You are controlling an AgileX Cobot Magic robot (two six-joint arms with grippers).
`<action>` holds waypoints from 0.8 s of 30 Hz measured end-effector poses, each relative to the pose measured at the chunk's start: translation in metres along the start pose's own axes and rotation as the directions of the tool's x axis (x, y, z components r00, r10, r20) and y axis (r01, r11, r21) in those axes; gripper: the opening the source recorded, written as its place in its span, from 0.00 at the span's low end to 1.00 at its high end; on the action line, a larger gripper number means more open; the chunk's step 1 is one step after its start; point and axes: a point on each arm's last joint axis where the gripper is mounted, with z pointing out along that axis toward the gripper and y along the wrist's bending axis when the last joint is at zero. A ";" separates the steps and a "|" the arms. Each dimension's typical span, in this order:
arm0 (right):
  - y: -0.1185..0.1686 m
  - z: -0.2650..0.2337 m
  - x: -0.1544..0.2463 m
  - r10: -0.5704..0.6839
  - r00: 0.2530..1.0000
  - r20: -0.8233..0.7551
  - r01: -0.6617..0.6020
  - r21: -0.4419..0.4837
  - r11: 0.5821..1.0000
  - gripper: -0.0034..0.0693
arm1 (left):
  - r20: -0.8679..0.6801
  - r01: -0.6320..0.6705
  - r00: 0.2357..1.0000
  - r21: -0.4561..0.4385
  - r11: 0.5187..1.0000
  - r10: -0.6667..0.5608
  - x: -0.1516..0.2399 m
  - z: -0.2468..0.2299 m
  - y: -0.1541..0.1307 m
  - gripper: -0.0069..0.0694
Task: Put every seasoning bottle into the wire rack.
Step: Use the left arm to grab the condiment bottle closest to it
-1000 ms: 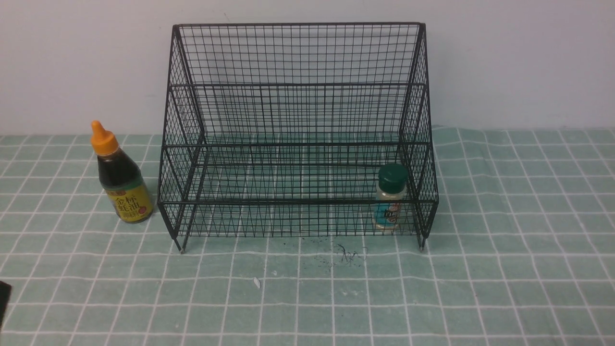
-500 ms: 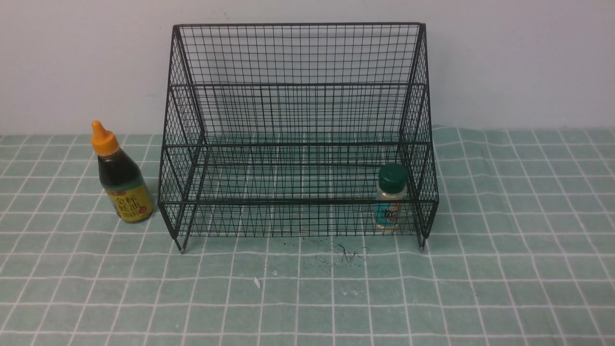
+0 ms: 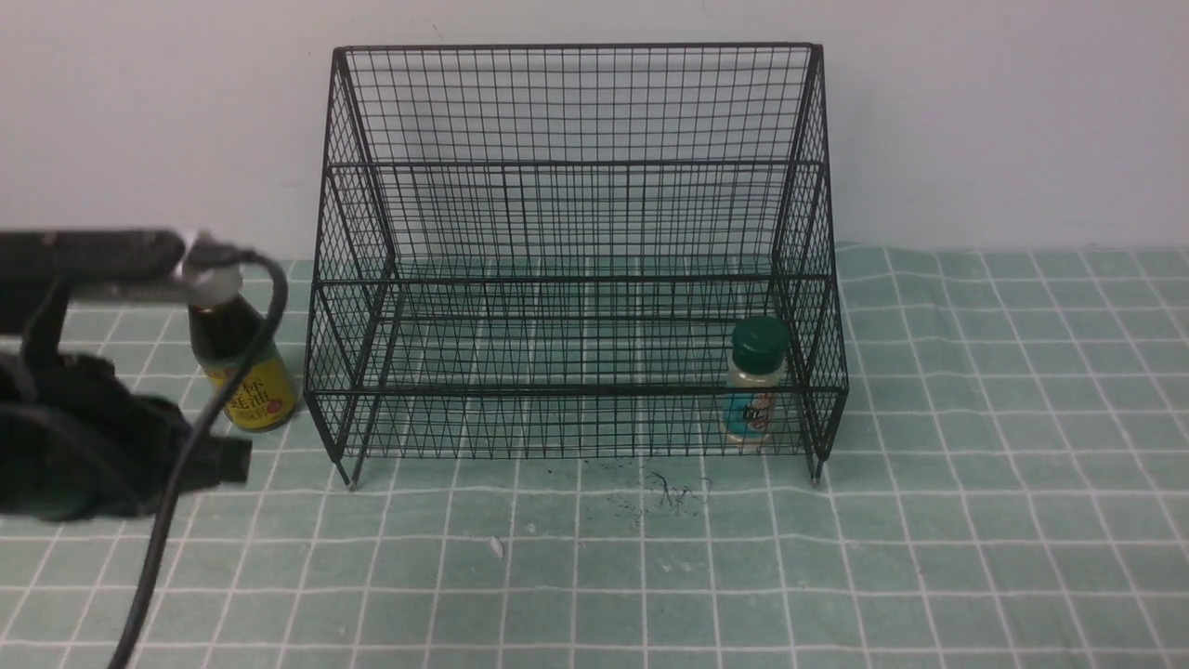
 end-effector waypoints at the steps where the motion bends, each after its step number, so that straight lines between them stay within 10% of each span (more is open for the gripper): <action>1: 0.000 0.000 0.000 0.000 1.000 0.000 0.000 0.000 1.000 0.03 | 0.006 0.013 1.000 -0.013 1.000 -0.013 -0.013 -0.002 0.004 0.08; 14: 0.000 0.000 0.000 0.000 1.000 0.000 0.000 0.000 1.000 0.03 | 0.064 0.063 0.996 -0.126 0.990 -0.055 -0.113 0.018 0.059 0.17; 24: 0.000 0.000 0.000 0.000 1.000 0.000 0.000 0.000 1.000 0.03 | 0.146 0.064 0.988 -0.154 0.986 -0.041 -0.131 0.071 0.078 0.66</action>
